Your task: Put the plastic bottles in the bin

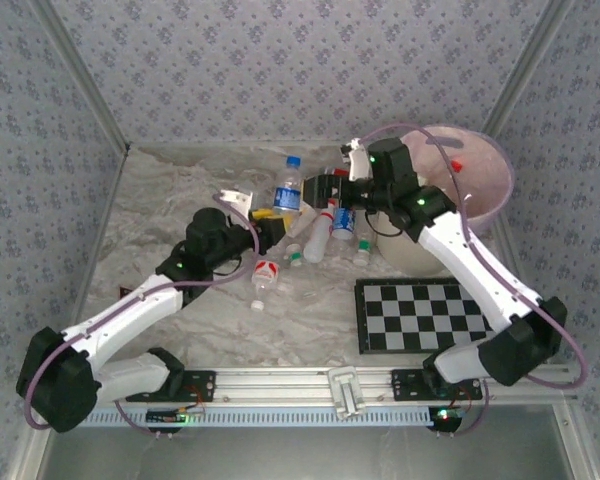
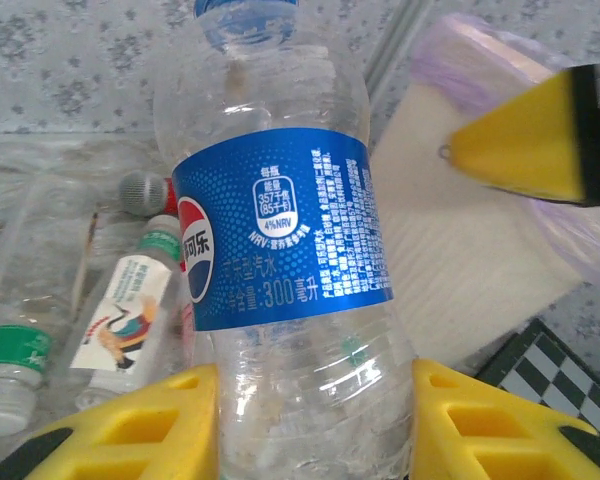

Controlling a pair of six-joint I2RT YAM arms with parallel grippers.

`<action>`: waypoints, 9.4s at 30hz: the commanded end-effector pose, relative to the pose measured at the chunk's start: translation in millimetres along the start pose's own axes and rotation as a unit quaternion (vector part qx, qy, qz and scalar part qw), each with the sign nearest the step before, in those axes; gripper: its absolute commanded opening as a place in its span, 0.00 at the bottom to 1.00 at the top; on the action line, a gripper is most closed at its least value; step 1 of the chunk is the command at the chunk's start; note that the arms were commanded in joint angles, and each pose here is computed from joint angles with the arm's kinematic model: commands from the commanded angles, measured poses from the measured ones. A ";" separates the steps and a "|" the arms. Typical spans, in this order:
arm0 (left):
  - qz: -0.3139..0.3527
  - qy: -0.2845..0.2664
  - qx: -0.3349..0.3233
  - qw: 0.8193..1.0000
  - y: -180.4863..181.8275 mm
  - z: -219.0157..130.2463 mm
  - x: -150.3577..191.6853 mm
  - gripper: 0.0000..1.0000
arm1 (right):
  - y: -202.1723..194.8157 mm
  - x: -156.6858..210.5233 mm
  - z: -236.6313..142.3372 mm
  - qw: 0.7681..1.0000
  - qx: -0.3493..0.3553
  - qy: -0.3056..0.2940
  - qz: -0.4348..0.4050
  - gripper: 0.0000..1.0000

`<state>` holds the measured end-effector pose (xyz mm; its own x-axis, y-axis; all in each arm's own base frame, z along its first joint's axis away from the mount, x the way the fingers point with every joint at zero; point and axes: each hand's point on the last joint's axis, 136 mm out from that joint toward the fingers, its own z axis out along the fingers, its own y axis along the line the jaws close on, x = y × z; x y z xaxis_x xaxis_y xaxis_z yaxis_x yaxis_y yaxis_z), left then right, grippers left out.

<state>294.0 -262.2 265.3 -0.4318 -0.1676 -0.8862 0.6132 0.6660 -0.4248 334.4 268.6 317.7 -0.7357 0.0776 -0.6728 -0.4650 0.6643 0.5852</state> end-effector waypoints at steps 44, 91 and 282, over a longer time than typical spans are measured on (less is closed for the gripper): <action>0.021 0.064 -0.107 0.992 17.1 -0.9 4.2 0.99 | -9.2 -101.1 -129.4 0.980 0.142 -0.114 -0.081 0.45; -0.011 0.397 -0.197 0.896 71.5 -48.5 191.7 0.85 | -274.4 18.0 -104.0 0.908 0.385 0.106 0.128 0.66; 0.008 0.137 -0.153 0.979 34.5 4.5 74.5 0.97 | -278.5 -11.2 -93.0 0.928 0.367 -0.043 0.038 0.56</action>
<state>283.4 -259.6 177.2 -0.6186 0.0256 -0.7853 0.4241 0.8522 -0.3063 453.1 -13.2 246.7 -0.5234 0.1678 -0.8354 0.1051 0.9856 0.1322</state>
